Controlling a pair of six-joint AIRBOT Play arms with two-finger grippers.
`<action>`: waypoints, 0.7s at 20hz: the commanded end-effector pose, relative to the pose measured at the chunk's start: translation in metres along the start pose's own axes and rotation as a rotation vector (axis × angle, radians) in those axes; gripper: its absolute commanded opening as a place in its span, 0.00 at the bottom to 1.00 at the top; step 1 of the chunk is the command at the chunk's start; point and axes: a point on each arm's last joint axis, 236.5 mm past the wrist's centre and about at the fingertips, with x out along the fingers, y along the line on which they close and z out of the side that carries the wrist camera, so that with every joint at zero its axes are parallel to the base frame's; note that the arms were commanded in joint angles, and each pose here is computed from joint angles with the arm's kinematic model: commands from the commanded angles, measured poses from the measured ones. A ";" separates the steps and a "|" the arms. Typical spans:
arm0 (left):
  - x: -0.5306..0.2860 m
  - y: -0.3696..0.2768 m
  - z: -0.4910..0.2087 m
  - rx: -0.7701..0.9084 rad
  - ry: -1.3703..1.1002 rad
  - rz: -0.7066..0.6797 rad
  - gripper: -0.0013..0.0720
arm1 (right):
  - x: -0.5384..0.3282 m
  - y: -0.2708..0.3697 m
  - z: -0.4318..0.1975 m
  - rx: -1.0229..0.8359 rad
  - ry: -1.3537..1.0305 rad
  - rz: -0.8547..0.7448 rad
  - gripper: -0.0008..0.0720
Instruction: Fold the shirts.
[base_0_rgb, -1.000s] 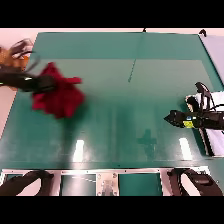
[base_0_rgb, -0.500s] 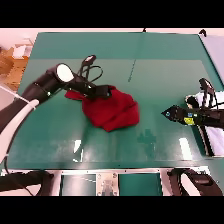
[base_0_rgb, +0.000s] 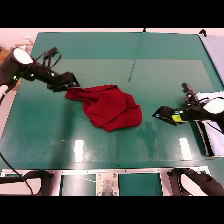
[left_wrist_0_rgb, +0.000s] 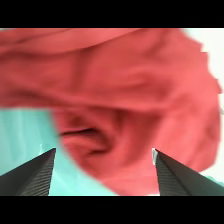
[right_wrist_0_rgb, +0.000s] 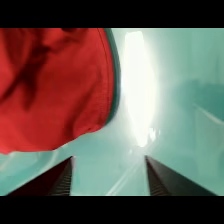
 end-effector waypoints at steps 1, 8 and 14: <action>0.022 0.055 -0.006 -0.105 -0.009 0.062 0.99 | 0.047 0.001 -0.006 0.014 0.093 -0.004 0.75; 0.089 0.108 0.006 -0.230 -0.039 0.094 0.99 | 0.117 0.036 -0.002 0.061 0.155 0.128 0.75; 0.101 0.116 0.023 -0.269 -0.105 0.086 0.66 | 0.125 0.040 0.009 0.020 0.159 0.137 0.13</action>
